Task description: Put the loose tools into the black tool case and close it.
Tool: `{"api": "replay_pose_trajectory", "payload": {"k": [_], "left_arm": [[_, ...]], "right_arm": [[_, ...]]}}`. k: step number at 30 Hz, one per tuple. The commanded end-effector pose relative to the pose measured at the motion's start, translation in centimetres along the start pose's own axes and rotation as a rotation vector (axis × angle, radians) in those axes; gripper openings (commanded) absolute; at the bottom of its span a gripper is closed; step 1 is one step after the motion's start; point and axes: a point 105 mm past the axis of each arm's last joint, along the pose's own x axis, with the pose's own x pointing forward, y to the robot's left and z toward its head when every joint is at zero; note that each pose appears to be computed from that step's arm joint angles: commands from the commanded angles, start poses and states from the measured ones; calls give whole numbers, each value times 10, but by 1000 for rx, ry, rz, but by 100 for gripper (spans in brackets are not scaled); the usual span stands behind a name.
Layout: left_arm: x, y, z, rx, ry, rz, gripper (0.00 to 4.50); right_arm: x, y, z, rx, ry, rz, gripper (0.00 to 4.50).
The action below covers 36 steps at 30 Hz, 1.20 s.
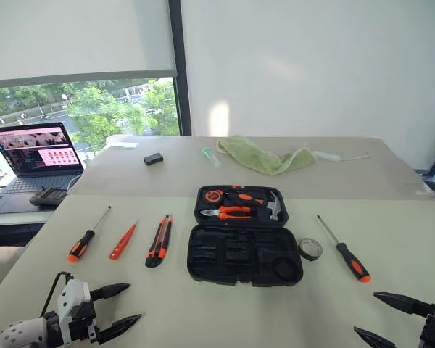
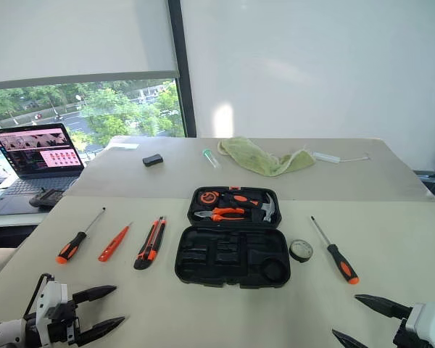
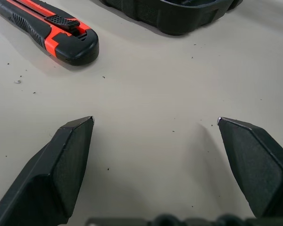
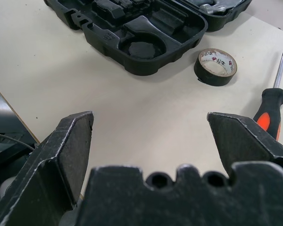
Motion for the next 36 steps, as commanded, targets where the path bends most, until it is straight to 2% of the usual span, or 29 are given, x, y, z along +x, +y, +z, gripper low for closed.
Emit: {"api": "replay_pose_trajectory", "payload": {"k": [1, 2, 3, 4, 6, 10, 12, 14, 16, 19, 22, 27, 30, 36], "left_arm": [[13, 9, 48, -1, -110, 75, 450], [23, 7, 91, 7, -198, 94, 450], [32, -1, 123, -1, -252, 102, 450], [36, -4, 142, -33, -287, 126, 450], [32, 4, 149, -83, -301, 204, 450], [10, 37, 148, -154, -271, 469, 450], [-9, 65, 135, -151, -115, 725, 450], [-23, 83, 132, -176, -58, 854, 450], [-27, 90, 129, -186, 5, 876, 450], [-48, 106, 109, -242, 143, 998, 450], [-60, 117, 88, -329, 264, 1034, 450], [-55, 139, 79, -336, 366, 990, 450], [-45, 147, 77, -337, 380, 904, 374], [-43, 157, 86, -353, 333, 858, 148]], "right_arm": [[10, 0, 14, -49, -60, 11, 447], [18, 2, 23, -68, -103, 18, 447], [24, 4, 30, -81, -136, 29, 447], [28, 6, 35, -90, -163, 39, 447], [35, 9, 44, -96, -203, 54, 447], [51, 20, 73, -135, -294, 135, 447], [59, 28, 93, -142, -358, 207, 447], [65, 36, 109, -142, -409, 277, 447], [68, 41, 119, -142, -431, 329, 447], [70, 46, 131, -154, -452, 387, 447], [72, 45, 135, -168, -459, 399, 447], [74, 44, 134, -172, -456, 402, 447], [72, 46, 133, -172, -453, 397, 450], [68, 47, 128, -165, -437, 376, 450]]}}
